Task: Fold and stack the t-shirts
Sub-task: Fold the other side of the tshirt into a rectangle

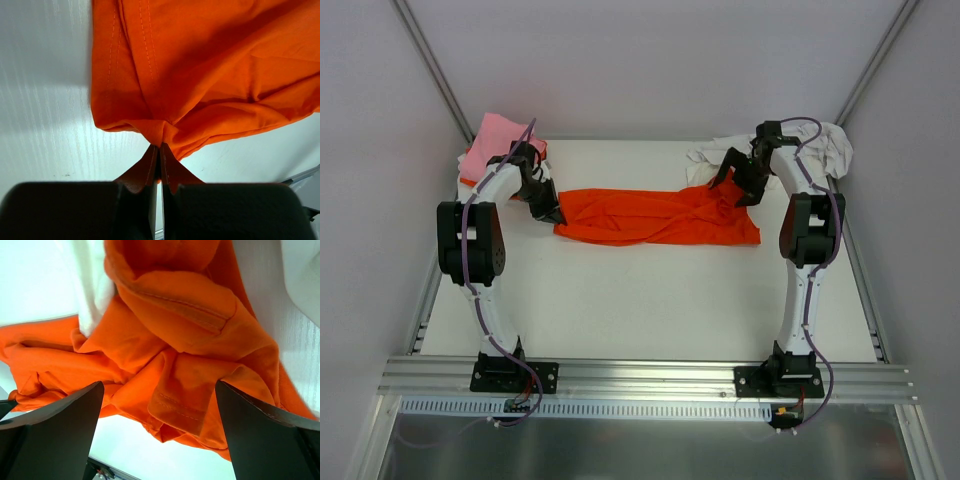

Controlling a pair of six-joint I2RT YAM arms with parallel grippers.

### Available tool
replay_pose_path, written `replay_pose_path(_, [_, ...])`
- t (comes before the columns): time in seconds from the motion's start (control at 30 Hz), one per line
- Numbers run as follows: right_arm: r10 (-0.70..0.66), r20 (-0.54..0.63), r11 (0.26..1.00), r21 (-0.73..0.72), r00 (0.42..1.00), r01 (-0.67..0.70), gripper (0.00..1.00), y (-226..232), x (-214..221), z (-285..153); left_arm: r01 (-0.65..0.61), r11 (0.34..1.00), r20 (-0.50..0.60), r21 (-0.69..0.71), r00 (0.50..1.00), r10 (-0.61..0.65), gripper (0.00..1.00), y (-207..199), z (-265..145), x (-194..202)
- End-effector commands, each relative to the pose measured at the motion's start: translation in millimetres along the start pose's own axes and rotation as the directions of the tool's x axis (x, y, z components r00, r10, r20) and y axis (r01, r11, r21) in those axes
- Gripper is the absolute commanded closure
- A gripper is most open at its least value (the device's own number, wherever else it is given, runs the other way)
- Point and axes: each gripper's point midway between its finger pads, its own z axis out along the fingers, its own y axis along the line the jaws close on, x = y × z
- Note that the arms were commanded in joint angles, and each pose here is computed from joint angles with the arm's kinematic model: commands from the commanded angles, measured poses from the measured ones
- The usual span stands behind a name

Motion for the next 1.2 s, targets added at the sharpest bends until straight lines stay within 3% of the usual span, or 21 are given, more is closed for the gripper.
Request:
replay_pose_path(0.0, [-0.023,0.047,0.999,-0.044,0.999,0.025,0.0,16.2,-10.2,-28.1,-0.013,1.0,0.015,0.001,1.0,0.013,1.0,-3.8,-9.7,-6.6])
replay_pose_path(0.37, [-0.078,0.125,0.991,-0.099,0.989,0.091,0.01,36.7,-1.9,-83.5,0.009,1.0,0.006,-0.005,1.0,-0.009,1.0,-1.3,1.7,-12.9])
replay_pose_path(0.6, [-0.127,0.147,0.984,-0.106,0.981,0.144,0.01,39.4,21.4,-119.2,0.102,0.994,0.007,-0.041,0.995,-0.102,1.0,5.0,18.1,-22.4])
replay_pose_path(0.97, [-0.145,0.113,0.986,-0.064,0.983,0.152,0.01,23.2,46.9,-125.7,0.183,0.983,0.177,0.033,0.966,-0.186,1.0,1.6,-7.1,-57.6])
replay_pose_path(1.17, [-0.148,0.11,0.986,-0.064,0.983,0.156,0.01,22.9,48.6,-126.8,0.248,0.966,0.16,0.071,0.953,-0.256,1.0,7.0,-14.4,-64.8])
